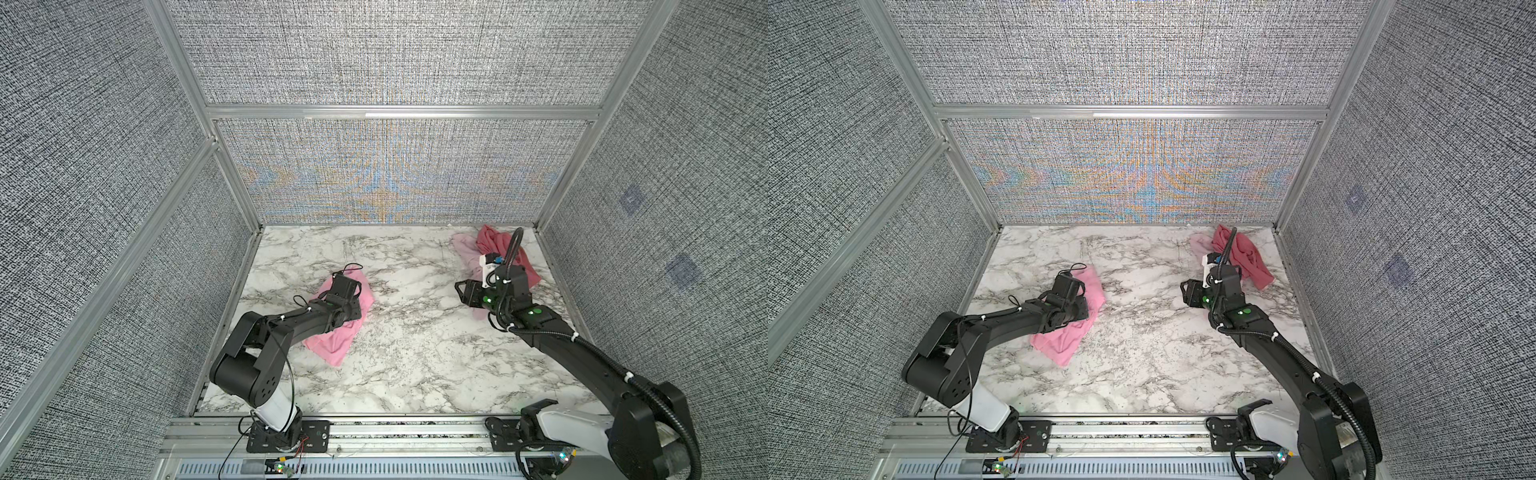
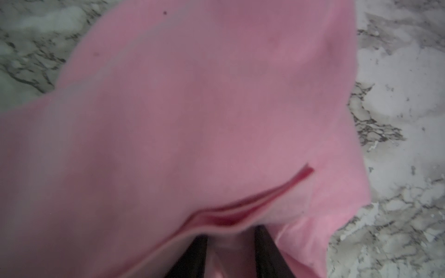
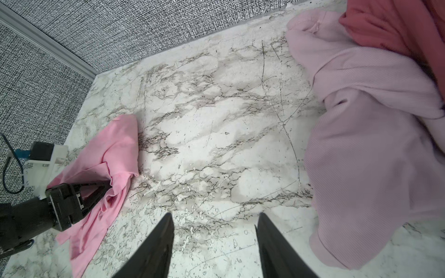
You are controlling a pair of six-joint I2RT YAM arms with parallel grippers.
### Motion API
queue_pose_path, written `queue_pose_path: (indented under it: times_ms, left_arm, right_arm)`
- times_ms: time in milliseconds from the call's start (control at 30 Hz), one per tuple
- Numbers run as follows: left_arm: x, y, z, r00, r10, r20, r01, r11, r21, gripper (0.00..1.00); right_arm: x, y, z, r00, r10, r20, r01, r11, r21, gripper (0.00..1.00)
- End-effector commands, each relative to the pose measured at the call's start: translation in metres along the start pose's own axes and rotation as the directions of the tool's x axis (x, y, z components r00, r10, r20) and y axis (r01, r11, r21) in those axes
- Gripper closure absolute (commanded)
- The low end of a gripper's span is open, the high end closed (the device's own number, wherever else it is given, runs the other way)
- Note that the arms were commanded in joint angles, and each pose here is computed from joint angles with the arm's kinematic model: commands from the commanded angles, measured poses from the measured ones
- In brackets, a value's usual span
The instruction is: Pick out a specific cloth from the pile
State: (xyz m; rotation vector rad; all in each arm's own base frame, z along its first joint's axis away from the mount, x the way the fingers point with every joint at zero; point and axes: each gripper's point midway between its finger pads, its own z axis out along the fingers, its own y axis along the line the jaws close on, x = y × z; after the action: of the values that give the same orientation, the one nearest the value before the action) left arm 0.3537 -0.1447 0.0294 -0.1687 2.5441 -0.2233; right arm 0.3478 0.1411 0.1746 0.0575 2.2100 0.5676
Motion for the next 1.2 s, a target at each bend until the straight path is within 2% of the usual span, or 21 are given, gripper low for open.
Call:
queue_pose_path:
  times_ms: [0, 267, 767, 967, 1167]
  left_arm:
    - [-0.015, 0.008, 0.005, 0.999, -0.038, 0.039, 0.038, 0.999, -0.002, 0.63]
    - [-0.052, 0.041, 0.016, 0.993, -0.080, 0.084, 0.085, 0.995, -0.057, 0.63]
    - [-0.117, 0.111, 0.029, 0.967, -0.196, 0.164, 0.210, 0.975, -0.071, 0.63]
    - [-0.133, 0.116, 0.022, 0.964, -0.182, 0.195, 0.201, 0.976, -0.085, 0.63]
    - [-0.141, 0.093, -0.009, 0.956, -0.154, 0.251, 0.154, 0.988, 0.017, 0.64]
  right_arm:
    - [-0.008, 0.003, 0.001, 1.000, -0.001, 0.019, 0.001, 1.000, -0.004, 0.43]
    - [-0.013, 0.004, 0.008, 1.000, -0.003, 0.011, 0.003, 1.000, 0.007, 0.43]
    - [-0.022, 0.004, 0.018, 1.000, -0.003, -0.001, 0.003, 1.000, 0.026, 0.43]
    - [-0.022, 0.003, 0.020, 1.000, 0.001, -0.002, -0.001, 0.999, 0.038, 0.43]
    - [-0.031, -0.002, 0.007, 0.999, -0.047, 0.016, 0.045, 0.995, 0.091, 0.43]
